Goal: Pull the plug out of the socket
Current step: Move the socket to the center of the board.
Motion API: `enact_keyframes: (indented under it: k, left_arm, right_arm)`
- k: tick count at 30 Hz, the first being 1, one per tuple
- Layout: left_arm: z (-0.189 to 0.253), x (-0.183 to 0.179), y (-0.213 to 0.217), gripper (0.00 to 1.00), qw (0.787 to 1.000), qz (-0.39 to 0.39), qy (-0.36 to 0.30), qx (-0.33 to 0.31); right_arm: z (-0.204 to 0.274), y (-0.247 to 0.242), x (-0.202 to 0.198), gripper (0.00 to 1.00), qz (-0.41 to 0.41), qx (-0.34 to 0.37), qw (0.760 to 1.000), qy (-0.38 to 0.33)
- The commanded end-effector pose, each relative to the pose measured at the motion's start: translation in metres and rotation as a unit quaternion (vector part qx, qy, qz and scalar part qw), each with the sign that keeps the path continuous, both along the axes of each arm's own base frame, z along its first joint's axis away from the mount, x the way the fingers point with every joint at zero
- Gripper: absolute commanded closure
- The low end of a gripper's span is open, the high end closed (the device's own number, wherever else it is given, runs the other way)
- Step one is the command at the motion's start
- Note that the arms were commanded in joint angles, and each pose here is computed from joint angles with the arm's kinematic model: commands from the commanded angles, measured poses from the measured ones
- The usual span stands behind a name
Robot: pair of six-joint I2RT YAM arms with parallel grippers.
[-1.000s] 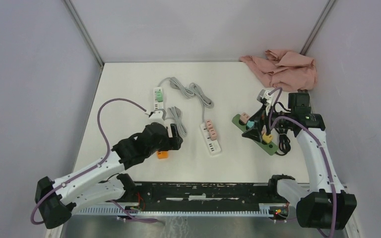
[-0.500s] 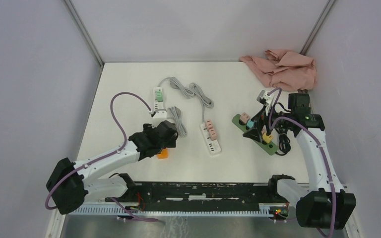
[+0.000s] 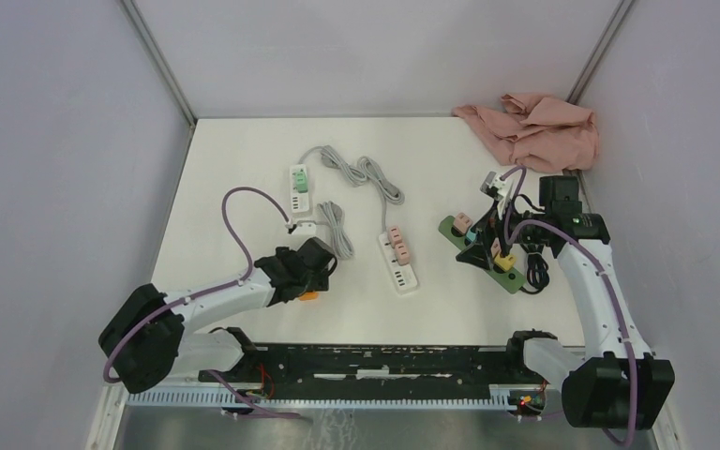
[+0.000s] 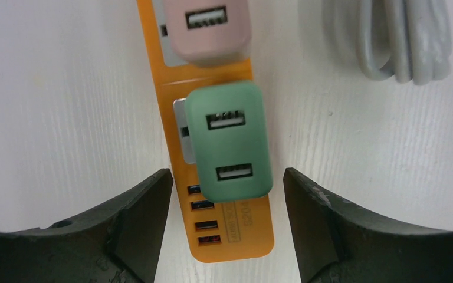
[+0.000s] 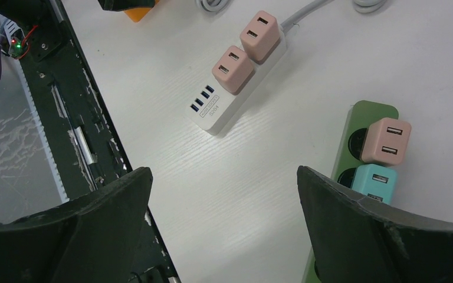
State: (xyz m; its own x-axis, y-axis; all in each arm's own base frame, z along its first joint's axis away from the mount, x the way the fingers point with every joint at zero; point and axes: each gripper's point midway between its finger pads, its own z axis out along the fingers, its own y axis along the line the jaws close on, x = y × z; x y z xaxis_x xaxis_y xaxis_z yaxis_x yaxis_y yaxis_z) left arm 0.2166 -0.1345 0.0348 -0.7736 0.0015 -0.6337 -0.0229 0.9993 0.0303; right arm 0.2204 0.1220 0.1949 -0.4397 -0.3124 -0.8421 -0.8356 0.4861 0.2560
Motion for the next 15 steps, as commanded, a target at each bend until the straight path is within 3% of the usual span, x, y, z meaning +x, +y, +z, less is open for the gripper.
enact_keyframes:
  k: [1,5,8,10,11,15]
  left_arm:
    - [-0.002,-0.002,-0.003,0.24,0.999,0.015,-0.011,-0.032]
    - [-0.009,-0.007,-0.005,0.30,0.999,0.008,0.006,-0.038]
    - [-0.009,-0.010,-0.015,0.50,0.998,0.000,0.012,-0.065]
    - [-0.007,-0.014,-0.025,0.68,0.995,-0.008,0.017,-0.096]
    - [-0.005,-0.016,-0.030,0.72,0.993,-0.012,0.020,-0.112]
    - [0.002,-0.031,-0.058,0.74,0.983,-0.029,0.034,-0.176]
  right_arm:
    - [0.014,0.002,0.003,0.00,0.004,0.002,1.000,-0.021]
    - [0.015,0.002,0.002,0.00,0.005,0.002,1.000,-0.024]
    - [0.017,0.004,0.001,0.00,0.007,0.006,1.000,-0.025]
    - [0.017,0.004,0.000,0.00,0.009,0.007,1.000,-0.025]
    - [0.017,0.005,-0.001,0.00,0.009,0.006,1.000,-0.025]
    - [0.018,0.007,-0.003,0.00,0.014,0.011,1.000,-0.025]
